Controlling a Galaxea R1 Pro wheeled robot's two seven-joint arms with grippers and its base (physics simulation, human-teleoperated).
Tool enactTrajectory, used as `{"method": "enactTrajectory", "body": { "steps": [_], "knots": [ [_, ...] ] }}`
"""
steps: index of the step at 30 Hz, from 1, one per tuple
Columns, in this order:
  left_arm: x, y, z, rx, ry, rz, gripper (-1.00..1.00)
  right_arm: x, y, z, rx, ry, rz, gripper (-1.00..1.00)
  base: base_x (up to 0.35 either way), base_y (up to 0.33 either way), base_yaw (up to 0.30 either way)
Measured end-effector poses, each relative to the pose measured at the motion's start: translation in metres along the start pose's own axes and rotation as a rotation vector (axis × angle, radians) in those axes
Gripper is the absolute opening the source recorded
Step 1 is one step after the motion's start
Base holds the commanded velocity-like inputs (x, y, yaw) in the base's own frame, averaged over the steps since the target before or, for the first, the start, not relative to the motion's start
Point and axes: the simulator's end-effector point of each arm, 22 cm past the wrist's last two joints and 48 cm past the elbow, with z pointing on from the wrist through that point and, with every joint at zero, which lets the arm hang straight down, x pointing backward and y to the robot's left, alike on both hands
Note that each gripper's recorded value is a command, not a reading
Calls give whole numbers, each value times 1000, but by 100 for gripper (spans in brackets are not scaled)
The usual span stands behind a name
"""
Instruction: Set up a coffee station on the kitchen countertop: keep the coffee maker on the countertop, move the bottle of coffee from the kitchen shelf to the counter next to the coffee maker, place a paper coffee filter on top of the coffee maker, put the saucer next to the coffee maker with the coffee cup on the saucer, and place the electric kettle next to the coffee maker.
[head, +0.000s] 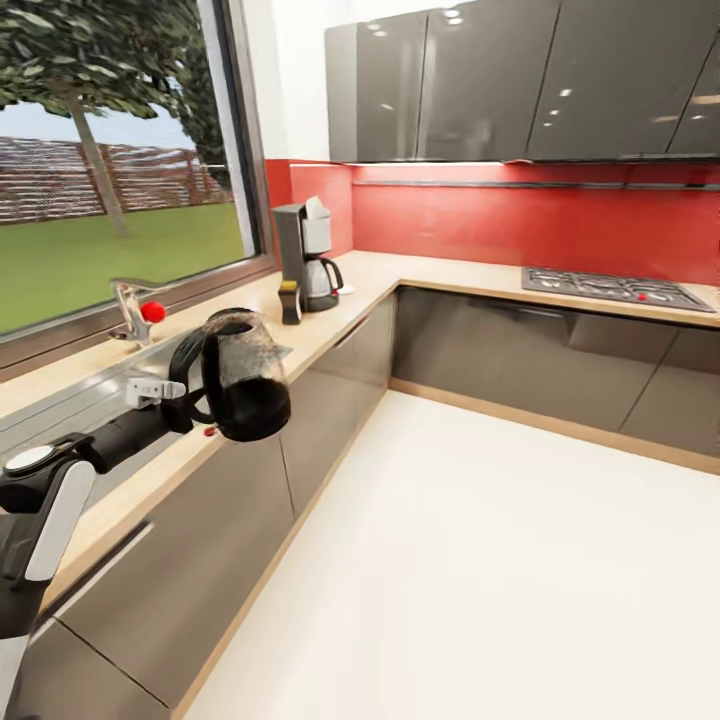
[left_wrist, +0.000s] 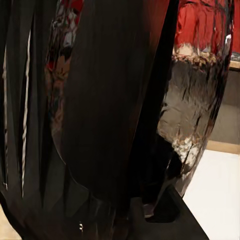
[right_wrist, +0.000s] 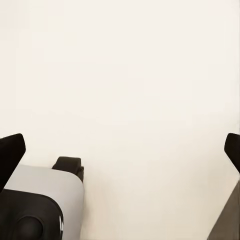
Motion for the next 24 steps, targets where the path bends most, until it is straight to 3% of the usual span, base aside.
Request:
{"method": "enactTrajectory", "body": {
  "steps": [15, 24],
  "knots": [
    [0, 0, 0, 0, 0, 0, -100, 0, 1, 0, 0, 0, 1, 100, 247, -196, 1],
    [0, 0, 0, -1, 1, -1, -100, 0, 1, 0, -1, 0, 1, 100, 247, -196, 151]
  ]
}}
